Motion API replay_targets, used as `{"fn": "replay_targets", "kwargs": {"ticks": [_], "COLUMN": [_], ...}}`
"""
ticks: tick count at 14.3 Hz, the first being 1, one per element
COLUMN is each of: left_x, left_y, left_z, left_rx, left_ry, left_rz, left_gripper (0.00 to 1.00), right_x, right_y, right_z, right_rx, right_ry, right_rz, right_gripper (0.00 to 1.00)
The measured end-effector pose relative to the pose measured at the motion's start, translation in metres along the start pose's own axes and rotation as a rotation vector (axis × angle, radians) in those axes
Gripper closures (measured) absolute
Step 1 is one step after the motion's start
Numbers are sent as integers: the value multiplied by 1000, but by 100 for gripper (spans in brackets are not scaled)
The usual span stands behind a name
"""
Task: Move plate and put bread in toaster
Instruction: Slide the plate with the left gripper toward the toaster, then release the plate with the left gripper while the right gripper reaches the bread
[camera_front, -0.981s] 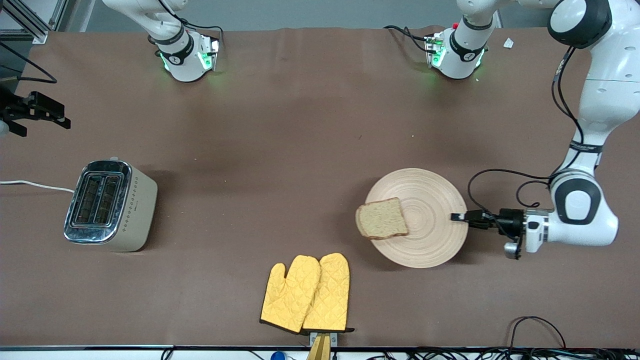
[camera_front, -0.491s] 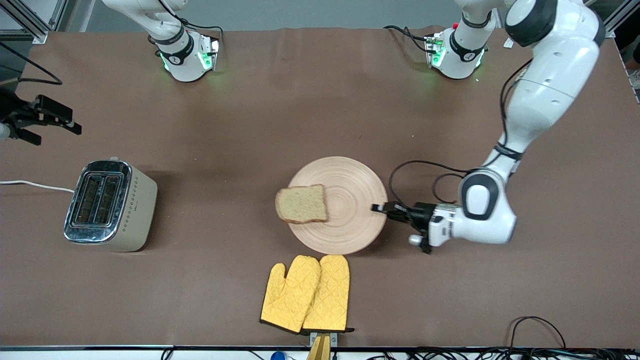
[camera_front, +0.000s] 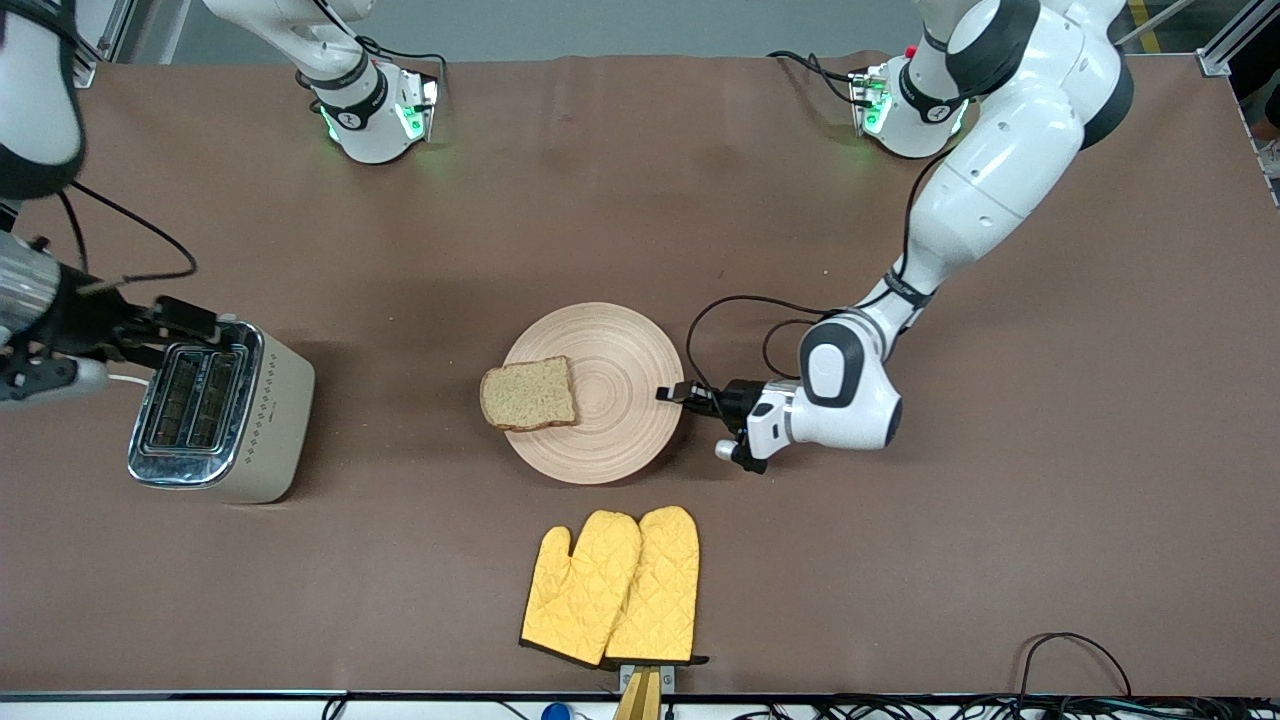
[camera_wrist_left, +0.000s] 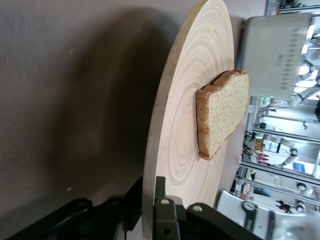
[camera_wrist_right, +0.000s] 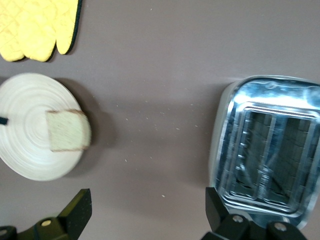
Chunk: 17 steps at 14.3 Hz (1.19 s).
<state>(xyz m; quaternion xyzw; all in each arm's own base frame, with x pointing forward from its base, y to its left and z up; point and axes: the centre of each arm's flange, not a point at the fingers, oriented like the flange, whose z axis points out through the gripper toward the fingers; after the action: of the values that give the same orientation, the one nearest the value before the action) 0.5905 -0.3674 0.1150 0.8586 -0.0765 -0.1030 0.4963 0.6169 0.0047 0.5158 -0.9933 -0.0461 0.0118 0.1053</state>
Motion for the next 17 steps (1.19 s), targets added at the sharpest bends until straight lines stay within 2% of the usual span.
{"fn": "replay_targets", "kwargs": {"ticks": [4, 5, 7, 9, 12, 13, 14, 17], "left_x": [-4, -4, -2, 11, 43, 50, 55, 55], "left_y": [0, -1, -4, -5, 2, 8, 15, 24], "left_z": [14, 14, 11, -11, -100, -135, -170, -259], "left_rx": [-20, -19, -16, -13, -6, 23, 66, 247], "left_ry": [3, 3, 11, 61, 166, 194, 220, 256], "left_rz": [-3, -4, -9, -33, -125, -147, -169, -212], "left_gripper": [90, 85, 65, 46, 17, 5, 0, 0], "right_x": [7, 4, -4, -13, -25, -25, -26, -28], "right_y": [-42, -51, -72, -87, -102, -110, -119, -145], "right_z": [79, 100, 136, 171, 222, 234, 245, 279], "right_rx": [-15, -16, -19, -27, -40, -35, -27, -13], "right_ry": [19, 10, 2, 8, -13, -22, -24, -26], "right_rz": [64, 75, 88, 85, 64, 57, 48, 18], "right_gripper": [0, 0, 0, 0, 0, 0, 0, 0]}}
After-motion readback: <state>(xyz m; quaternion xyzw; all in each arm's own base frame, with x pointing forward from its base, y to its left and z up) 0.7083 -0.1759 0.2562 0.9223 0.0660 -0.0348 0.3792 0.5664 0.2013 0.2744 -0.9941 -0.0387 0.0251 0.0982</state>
